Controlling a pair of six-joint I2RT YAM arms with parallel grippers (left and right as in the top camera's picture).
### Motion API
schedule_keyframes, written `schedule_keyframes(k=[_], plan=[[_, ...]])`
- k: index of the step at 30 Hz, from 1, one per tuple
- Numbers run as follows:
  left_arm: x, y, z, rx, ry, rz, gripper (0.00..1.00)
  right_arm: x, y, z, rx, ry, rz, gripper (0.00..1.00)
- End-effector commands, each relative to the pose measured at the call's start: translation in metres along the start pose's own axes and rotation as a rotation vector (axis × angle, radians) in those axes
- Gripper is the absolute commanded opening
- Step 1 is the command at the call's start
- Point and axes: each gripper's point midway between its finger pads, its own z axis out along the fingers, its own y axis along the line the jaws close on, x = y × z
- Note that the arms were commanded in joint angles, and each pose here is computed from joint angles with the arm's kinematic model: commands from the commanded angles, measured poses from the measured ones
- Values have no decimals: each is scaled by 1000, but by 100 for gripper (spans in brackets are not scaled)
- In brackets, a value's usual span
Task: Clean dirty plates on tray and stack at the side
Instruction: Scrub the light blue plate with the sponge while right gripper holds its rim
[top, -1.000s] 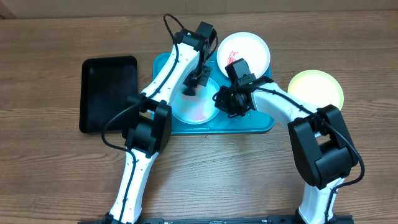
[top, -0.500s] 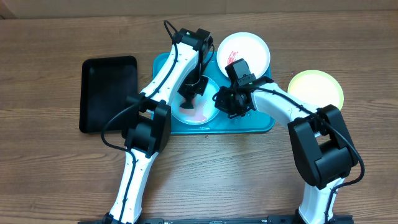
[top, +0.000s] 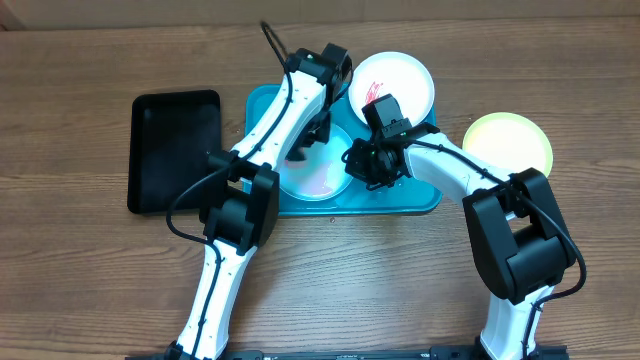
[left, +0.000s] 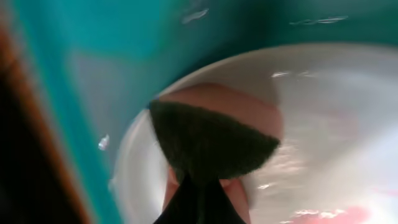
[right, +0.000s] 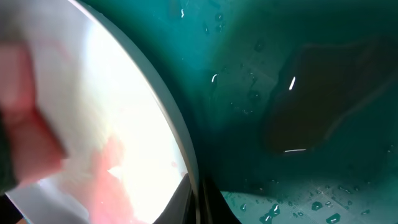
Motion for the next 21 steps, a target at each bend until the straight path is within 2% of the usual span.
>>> schedule_keyframes(k=[1,5,8,12,21], plan=[[2,25,5,-147,-13,-200,4,0,4,1,-5,0,-14,4],[19,16,4,-106,65,-153,4,0,4,1,-7,0,-14,4],[24,-9,3,15,101,-6,4,1,5,1,-11,5,-14,4],[23,-27,2,98,91,111,4,1,4,1,-9,7,-17,4],[44,-18,15,48,179,90,4,2,4,1,-8,9,-20,4]])
